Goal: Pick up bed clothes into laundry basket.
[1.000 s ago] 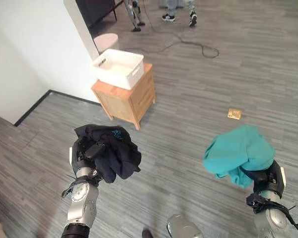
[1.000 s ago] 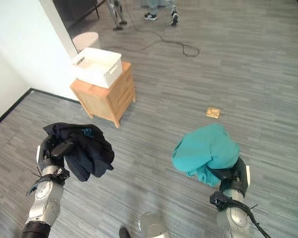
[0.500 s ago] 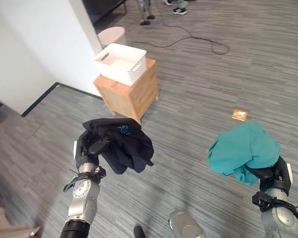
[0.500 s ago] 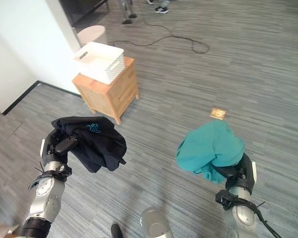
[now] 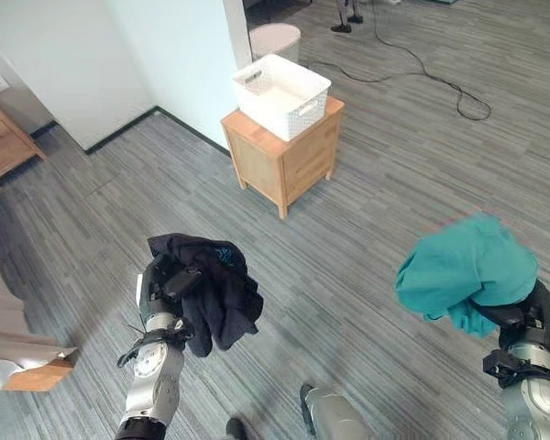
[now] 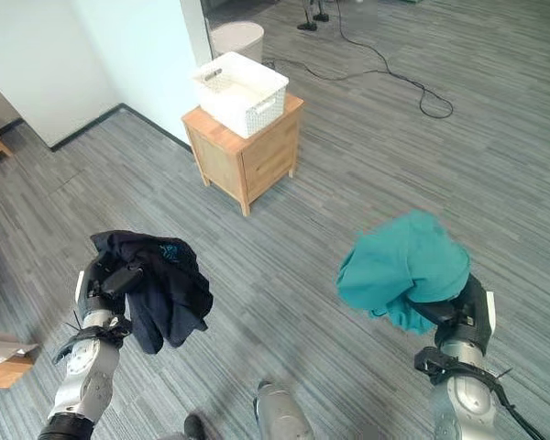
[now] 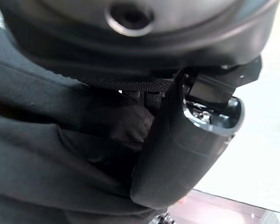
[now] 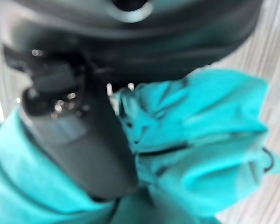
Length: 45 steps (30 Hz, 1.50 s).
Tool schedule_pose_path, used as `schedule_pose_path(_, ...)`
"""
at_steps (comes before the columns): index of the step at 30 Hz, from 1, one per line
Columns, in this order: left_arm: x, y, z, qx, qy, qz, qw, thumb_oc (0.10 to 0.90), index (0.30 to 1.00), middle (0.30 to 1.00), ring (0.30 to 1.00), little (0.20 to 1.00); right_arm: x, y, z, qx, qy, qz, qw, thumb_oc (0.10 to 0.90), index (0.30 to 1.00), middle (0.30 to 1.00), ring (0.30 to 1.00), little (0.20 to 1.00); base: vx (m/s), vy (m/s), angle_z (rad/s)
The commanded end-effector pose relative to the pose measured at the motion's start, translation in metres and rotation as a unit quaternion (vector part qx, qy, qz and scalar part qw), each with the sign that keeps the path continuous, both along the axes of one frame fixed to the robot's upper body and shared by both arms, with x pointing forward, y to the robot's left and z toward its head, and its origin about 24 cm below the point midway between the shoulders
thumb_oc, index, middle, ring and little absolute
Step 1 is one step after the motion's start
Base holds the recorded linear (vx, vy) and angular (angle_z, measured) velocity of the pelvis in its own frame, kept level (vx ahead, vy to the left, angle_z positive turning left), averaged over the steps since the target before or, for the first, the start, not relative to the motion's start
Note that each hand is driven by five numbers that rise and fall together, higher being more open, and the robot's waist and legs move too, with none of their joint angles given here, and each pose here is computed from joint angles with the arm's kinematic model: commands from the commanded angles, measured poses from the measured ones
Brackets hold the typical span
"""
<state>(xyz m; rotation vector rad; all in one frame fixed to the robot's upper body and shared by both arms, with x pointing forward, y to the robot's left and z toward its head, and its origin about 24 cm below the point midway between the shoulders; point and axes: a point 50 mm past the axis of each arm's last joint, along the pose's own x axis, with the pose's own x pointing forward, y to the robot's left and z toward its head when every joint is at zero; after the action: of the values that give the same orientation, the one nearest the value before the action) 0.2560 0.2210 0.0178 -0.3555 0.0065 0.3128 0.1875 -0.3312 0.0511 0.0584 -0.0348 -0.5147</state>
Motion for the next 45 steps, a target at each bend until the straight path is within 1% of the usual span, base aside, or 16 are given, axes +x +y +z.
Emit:
schedule_pose_path(1,0.018,0.022,0.074,0.07,-0.162,0.009,0.984,0.4,0.3,0.3,0.3,0.3,0.008,-0.002,0.055,-0.048,-0.149,-0.001,0.988,0.4,0.3,0.3,0.3,0.3,-0.08,0.226,-0.12)
schedule_pose_path(6,0.016,0.035,0.084,0.088,-0.173,0.037,0.98,0.4,0.3,0.3,0.3,0.3,0.013,0.006,0.05,-0.034,-0.15,0.003,0.988,0.4,0.3,0.3,0.3,0.3,-0.08,0.165,-0.36)
schedule_pose_path(7,0.004,0.036,0.024,0.123,-0.008,-0.036,0.992,0.4,0.3,0.3,0.3,0.3,0.017,0.037,-0.014,0.103,-0.07,0.021,0.992,0.4,0.3,0.3,0.3,0.3,-0.06,0.044,-0.22)
schedule_pose_path(8,0.004,0.036,0.025,0.123,-0.008,-0.037,0.992,0.4,0.3,0.3,0.3,0.3,0.017,0.036,-0.014,0.103,-0.07,0.021,0.992,0.4,0.3,0.3,0.3,0.3,-0.07,0.021,-0.13)
schedule_pose_path(11,0.004,0.033,0.027,0.113,-0.019,-0.046,0.992,0.4,0.3,0.3,0.3,0.3,0.024,0.032,0.005,0.071,-0.092,0.04,0.992,0.4,0.3,0.3,0.3,0.3,-0.04,-0.037,0.25)
schedule_pose_path(13,0.011,0.038,0.038,0.131,-0.029,-0.04,0.99,0.4,0.3,0.3,0.3,0.3,0.045,0.03,0.034,0.017,-0.114,0.079,0.99,0.4,0.3,0.3,0.3,0.3,-0.05,-0.036,0.6)
schedule_pose_path(15,0.014,0.041,0.045,0.139,-0.038,-0.035,0.989,0.4,0.3,0.3,0.3,0.3,0.053,0.031,0.049,-0.005,-0.132,0.098,0.986,0.4,0.3,0.3,0.3,0.3,-0.05,-0.01,0.56)
schedule_pose_path(17,0.017,0.051,0.059,0.151,-0.059,-0.016,0.987,0.4,0.3,0.3,0.3,0.3,0.068,0.041,0.084,-0.041,-0.183,0.142,0.972,0.4,0.3,0.3,0.3,0.3,-0.05,0.005,0.51)
schedule_pose_path(20,0.016,0.053,0.064,0.153,-0.069,-0.009,0.986,0.4,0.3,0.3,0.3,0.3,0.075,0.046,0.097,-0.054,-0.201,0.158,0.965,0.4,0.3,0.3,0.3,0.3,-0.02,0.022,0.32)
schedule_pose_path(22,0.012,0.056,0.061,0.142,-0.066,0.002,0.988,0.4,0.3,0.3,0.3,0.3,0.082,0.059,0.106,-0.065,-0.214,0.189,0.956,0.4,0.3,0.3,0.3,0.3,-0.05,0.041,0.29)
schedule_pose_path(29,0.0,0.049,0.043,0.134,-0.04,-0.012,0.99,0.4,0.3,0.3,0.3,0.3,0.072,0.054,0.097,-0.092,-0.187,0.174,0.962,0.4,0.3,0.3,0.3,0.3,0.01,0.051,0.1)
schedule_pose_path(33,-0.008,0.054,0.042,0.131,-0.043,0.005,0.99,0.4,0.3,0.3,0.3,0.3,0.055,0.043,0.073,-0.065,-0.158,0.135,0.976,0.4,0.3,0.3,0.3,0.3,0.01,0.05,-0.24)
schedule_pose_path(34,-0.009,0.052,0.049,0.137,-0.059,0.003,0.989,0.4,0.3,0.3,0.3,0.3,0.04,0.037,0.059,-0.049,-0.142,0.111,0.982,0.4,0.3,0.3,0.3,0.3,0.02,0.047,-0.41)
schedule_pose_path(35,-0.009,0.052,0.049,0.137,-0.058,0.003,0.989,0.4,0.3,0.3,0.3,0.3,0.04,0.037,0.059,-0.049,-0.142,0.111,0.982,0.4,0.3,0.3,0.3,0.3,0.01,0.057,-0.41)
schedule_pose_path(39,-0.012,0.049,0.054,0.129,-0.08,0.012,0.988,0.4,0.3,0.3,0.3,0.3,0.009,0.024,0.02,0.003,-0.09,0.047,0.995,0.4,0.3,0.3,0.3,0.3,0.08,0.05,-0.35)
schedule_pose_path(45,-0.006,0.04,0.052,0.114,-0.088,0.01,0.99,0.4,0.3,0.3,0.3,0.3,0.007,0.025,0.021,0.017,-0.11,0.032,0.993,0.4,0.3,0.3,0.3,0.3,0.07,0.047,-0.21)
